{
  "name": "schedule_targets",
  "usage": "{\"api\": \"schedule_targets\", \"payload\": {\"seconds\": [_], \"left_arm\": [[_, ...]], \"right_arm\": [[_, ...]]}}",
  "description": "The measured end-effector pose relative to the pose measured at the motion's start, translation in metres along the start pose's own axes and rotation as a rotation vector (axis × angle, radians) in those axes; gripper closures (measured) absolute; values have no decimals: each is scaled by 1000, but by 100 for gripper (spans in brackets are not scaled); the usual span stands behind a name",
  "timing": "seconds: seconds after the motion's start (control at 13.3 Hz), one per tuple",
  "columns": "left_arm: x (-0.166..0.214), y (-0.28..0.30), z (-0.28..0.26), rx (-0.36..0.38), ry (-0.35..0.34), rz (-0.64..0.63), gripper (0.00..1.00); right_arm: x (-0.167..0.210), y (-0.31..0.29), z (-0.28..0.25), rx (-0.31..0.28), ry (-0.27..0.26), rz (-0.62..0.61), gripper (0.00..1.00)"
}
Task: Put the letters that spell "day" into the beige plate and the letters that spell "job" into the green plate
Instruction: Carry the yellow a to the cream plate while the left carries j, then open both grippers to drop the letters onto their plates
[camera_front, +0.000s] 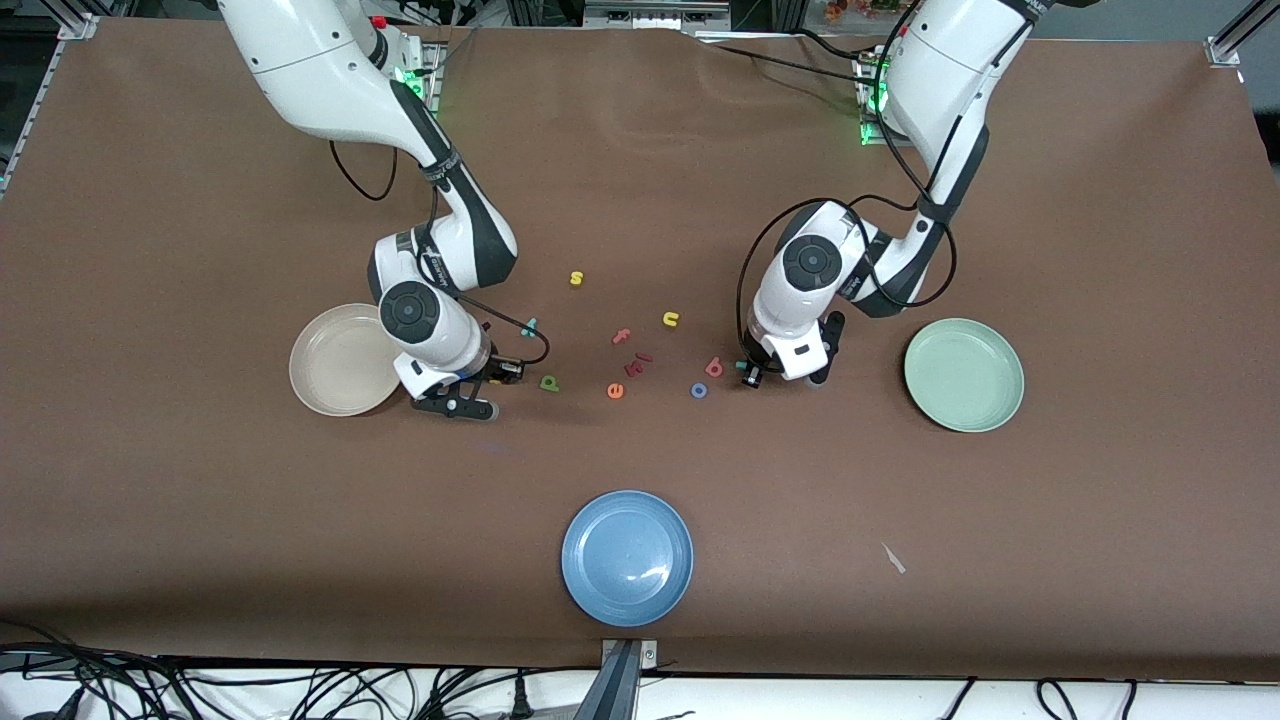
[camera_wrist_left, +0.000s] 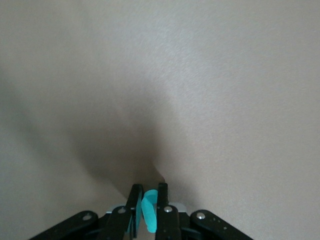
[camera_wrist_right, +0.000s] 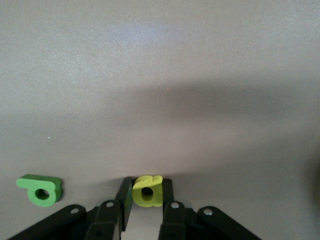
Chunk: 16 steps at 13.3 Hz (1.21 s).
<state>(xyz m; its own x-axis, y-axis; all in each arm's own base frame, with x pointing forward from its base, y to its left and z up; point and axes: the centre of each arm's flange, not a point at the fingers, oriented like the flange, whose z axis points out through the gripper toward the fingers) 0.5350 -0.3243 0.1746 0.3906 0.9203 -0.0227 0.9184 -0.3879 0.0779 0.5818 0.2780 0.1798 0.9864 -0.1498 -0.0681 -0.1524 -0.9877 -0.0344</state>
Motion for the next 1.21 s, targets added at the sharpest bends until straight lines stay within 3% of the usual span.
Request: {"api": "schedule_targets", "payload": {"seconds": [0.3, 0.6, 0.9, 1.21], "left_arm": [[26, 24, -53, -17, 62, 87, 87], [112, 26, -126, 41, 113, 215, 87], [233, -2, -138, 147, 55, 390, 87], [303, -41, -127, 224, -29, 550, 87]], "right_arm": [[11, 1, -28, -12, -35, -4, 72], [25, 49, -72, -39, -50, -89, 72], [13, 108, -64, -54, -43, -159, 72], [10, 164, -64, -71, -49, -229, 72]]}}
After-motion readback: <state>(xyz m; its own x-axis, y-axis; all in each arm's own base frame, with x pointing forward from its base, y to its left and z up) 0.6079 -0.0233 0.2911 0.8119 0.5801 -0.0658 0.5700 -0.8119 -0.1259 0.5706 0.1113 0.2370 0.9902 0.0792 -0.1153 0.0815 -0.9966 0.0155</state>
